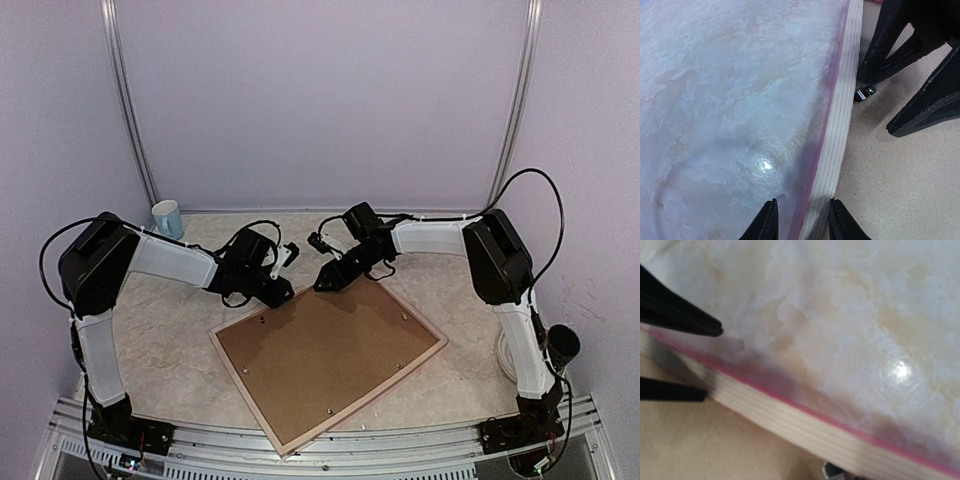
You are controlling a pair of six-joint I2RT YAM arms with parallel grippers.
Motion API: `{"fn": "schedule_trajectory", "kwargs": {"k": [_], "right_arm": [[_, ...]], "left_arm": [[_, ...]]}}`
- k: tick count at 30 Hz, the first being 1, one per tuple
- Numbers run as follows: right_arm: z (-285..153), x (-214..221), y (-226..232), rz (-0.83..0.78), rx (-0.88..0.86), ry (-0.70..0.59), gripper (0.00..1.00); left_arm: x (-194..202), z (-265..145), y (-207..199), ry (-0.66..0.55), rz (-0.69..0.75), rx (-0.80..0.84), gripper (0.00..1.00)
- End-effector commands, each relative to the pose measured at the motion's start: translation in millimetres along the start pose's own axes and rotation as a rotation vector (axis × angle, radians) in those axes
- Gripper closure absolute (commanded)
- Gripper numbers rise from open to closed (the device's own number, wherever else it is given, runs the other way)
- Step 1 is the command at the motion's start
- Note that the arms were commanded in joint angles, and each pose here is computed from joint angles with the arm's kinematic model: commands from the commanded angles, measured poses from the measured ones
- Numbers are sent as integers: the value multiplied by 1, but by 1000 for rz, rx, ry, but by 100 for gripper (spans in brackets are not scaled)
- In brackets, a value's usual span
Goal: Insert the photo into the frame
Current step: Hold the photo frame at the center of the board, then press the fastener onto the backboard.
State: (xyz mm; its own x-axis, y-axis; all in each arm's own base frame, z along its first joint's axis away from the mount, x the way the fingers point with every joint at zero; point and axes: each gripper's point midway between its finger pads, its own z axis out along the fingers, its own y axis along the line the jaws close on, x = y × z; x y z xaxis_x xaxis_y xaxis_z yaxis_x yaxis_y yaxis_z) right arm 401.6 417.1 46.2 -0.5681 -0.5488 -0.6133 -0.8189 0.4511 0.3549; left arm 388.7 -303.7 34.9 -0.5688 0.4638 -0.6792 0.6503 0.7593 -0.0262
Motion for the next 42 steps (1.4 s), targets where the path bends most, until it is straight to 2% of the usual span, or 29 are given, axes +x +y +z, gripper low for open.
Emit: {"fn": "schedule_trajectory", "kwargs": {"k": [1, 10, 14, 22, 33, 38, 42], "right_arm": [[11, 20, 7, -6, -39, 62, 55], [12, 24, 21, -50, -127, 94, 56], [13, 26, 17, -60, -104, 117, 56], [-8, 1, 13, -80, -50, 26, 55], [-30, 10, 1, -157, -79, 37, 48], [-41, 13, -13, -186, -75, 37, 42], [-43, 16, -9, -271, -113, 26, 36]], "left_arm": [[-1, 2, 14, 6, -19, -9, 67], [17, 13, 7, 63, -30, 68, 76], [22, 16, 7, 72, -32, 70, 77], [22, 12, 7, 60, -32, 89, 77], [25, 18, -5, 73, 23, 183, 83], [27, 20, -6, 77, 21, 203, 85], [30, 20, -7, 84, 20, 214, 86]]}}
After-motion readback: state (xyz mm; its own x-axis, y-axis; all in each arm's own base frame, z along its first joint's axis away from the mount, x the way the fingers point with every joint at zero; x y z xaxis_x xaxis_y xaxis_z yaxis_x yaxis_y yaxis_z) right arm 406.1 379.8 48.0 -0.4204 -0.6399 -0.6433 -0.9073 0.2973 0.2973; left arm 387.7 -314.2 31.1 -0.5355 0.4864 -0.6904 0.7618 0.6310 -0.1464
